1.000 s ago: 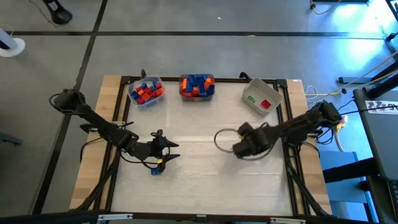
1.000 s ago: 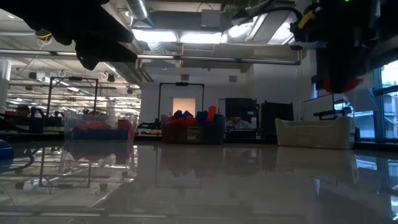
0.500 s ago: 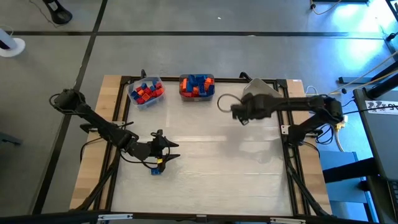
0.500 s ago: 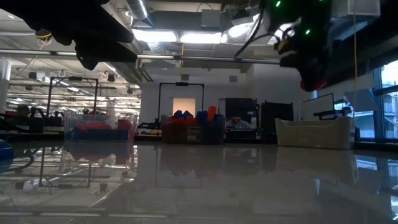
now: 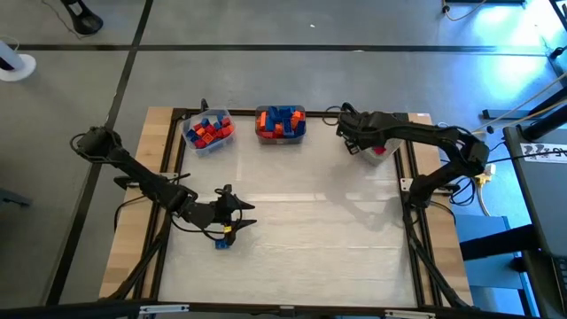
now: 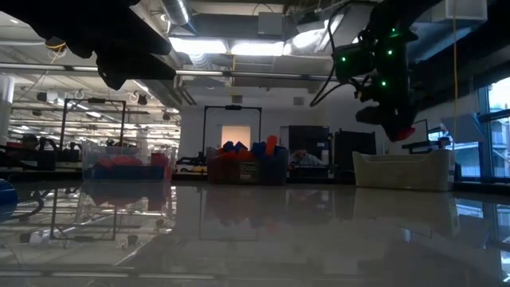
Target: Sort blocks by size
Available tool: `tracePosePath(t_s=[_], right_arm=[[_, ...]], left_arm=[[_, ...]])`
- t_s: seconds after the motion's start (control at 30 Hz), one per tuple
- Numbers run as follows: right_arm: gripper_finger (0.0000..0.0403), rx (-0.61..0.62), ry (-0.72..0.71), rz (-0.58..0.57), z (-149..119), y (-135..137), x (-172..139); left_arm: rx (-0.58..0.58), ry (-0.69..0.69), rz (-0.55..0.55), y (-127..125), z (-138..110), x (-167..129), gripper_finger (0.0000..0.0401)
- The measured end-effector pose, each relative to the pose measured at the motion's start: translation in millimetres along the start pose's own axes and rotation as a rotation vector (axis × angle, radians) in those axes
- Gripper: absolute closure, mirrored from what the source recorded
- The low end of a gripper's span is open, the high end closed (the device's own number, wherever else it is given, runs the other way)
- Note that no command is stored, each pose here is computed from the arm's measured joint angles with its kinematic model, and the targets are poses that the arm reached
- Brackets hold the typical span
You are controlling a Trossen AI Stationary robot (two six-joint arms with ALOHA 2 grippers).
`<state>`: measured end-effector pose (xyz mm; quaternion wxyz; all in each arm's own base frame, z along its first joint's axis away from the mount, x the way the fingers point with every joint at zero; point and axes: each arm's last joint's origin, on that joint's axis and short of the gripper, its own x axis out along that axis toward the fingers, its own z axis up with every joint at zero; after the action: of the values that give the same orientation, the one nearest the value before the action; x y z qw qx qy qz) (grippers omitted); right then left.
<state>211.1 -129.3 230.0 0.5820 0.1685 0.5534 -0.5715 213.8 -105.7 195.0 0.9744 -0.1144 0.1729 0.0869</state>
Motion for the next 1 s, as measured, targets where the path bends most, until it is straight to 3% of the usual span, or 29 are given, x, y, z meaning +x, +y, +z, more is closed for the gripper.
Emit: tracePosePath(t_s=[0.27, 0.43, 0.7, 0.87, 1.0], right_arm=[[0.0185, 0.045, -0.016, -0.041, 7, -8, 7], [0.0177, -0.021, -0.052, -0.032, -1, -1, -3], [0.0177, -0.122, -0.256, 0.146, -47, 37, -57], [0.0176, -0.166, -0.408, 0.307, -88, 70, -88], [0.0176, -0.167, -0.554, 0.456, -119, 91, -113]], left_arm=[[0.000, 0.000, 0.000, 0, 0, 0, 0.0191], [0.015, -0.002, 0.005, 1, 1, 1, 0.0191], [0.114, -0.037, -0.056, -3, 9, 1, 0.0191], [0.289, 0.009, -0.099, -25, 25, -3, 0.0191], [0.422, 0.141, -0.097, -45, 32, -4, 0.0191]])
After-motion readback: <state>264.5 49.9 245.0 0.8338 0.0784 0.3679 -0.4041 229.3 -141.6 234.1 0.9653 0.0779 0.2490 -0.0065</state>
